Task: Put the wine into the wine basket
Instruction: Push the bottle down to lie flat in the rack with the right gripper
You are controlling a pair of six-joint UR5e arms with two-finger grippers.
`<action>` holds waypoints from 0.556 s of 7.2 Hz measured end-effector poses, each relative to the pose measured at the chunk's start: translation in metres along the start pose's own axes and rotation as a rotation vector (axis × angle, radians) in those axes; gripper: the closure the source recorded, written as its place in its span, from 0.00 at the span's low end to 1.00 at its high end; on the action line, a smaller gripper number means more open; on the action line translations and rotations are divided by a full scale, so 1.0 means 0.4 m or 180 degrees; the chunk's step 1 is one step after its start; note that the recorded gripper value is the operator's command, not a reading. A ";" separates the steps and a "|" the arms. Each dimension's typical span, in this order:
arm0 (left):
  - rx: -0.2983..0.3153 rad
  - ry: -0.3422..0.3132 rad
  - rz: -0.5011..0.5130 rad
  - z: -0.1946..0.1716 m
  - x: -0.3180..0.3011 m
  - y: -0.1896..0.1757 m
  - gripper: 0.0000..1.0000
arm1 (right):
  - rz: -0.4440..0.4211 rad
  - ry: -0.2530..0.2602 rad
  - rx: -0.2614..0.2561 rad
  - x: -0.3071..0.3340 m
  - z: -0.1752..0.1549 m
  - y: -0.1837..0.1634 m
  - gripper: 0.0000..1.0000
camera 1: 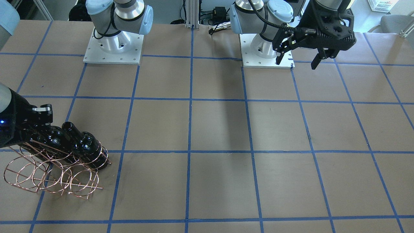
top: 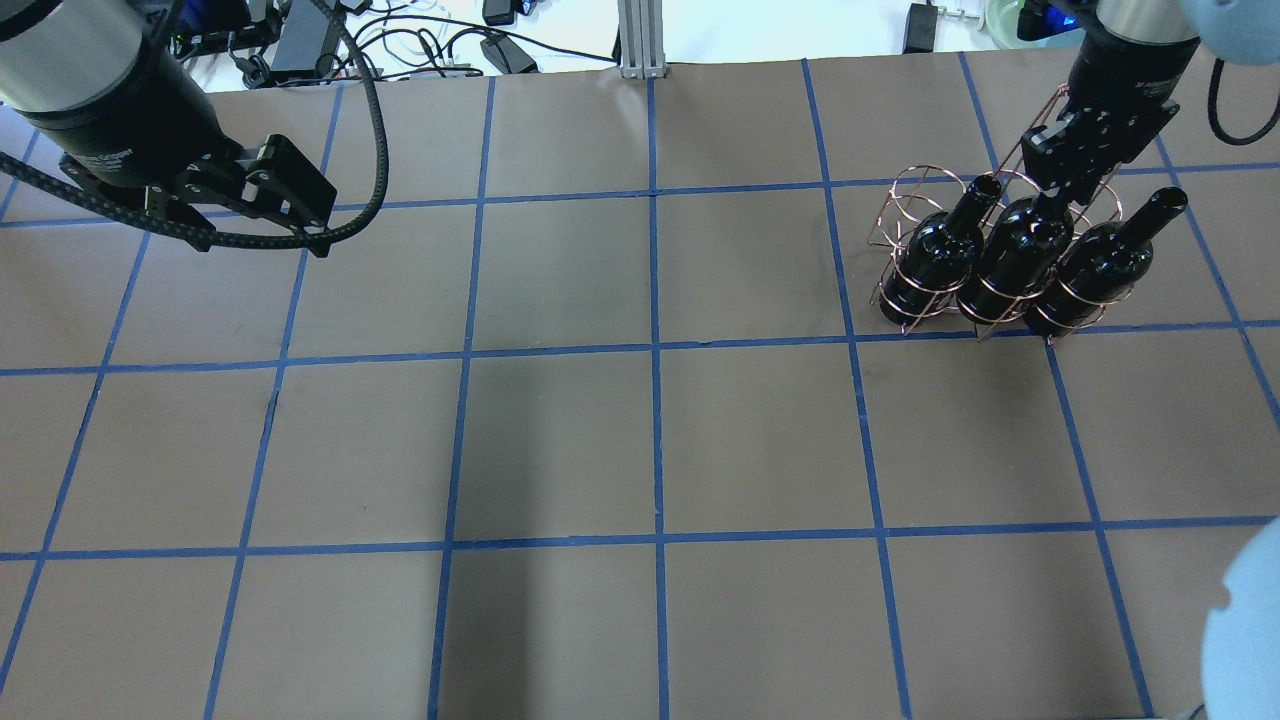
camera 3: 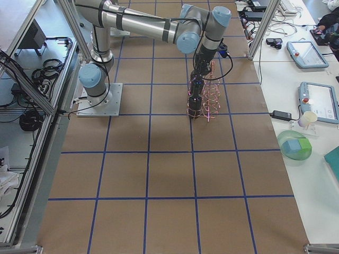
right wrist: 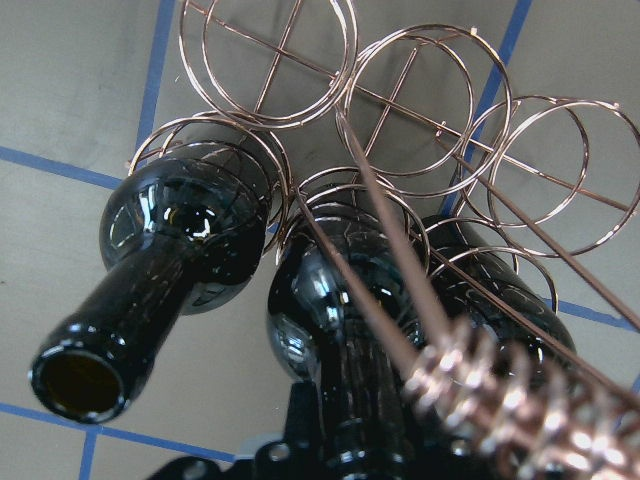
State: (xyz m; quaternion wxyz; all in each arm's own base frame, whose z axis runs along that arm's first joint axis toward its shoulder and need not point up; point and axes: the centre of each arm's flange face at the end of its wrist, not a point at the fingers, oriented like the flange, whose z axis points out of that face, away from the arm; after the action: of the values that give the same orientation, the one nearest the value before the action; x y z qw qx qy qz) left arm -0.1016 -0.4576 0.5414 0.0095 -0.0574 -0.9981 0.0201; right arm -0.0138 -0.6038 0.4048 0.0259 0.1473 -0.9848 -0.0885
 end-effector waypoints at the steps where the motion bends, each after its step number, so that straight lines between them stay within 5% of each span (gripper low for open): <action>1: -0.0001 0.0000 0.0000 0.001 0.000 0.000 0.00 | 0.0004 -0.0010 -0.0024 0.000 0.010 -0.001 0.69; 3: -0.0004 0.0001 0.0000 0.002 0.000 0.000 0.00 | 0.0007 -0.0024 -0.0069 -0.001 0.028 -0.001 0.36; 4: -0.0004 0.0001 0.0000 0.002 0.000 0.000 0.00 | 0.0009 -0.0023 -0.0076 -0.002 0.028 0.002 0.31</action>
State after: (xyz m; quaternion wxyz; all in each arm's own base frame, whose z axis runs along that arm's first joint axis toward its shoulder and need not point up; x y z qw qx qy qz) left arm -0.1016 -0.4575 0.5407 0.0096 -0.0574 -0.9981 0.0194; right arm -0.0141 -0.6009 0.3938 0.0242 0.1453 -0.9839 -0.1008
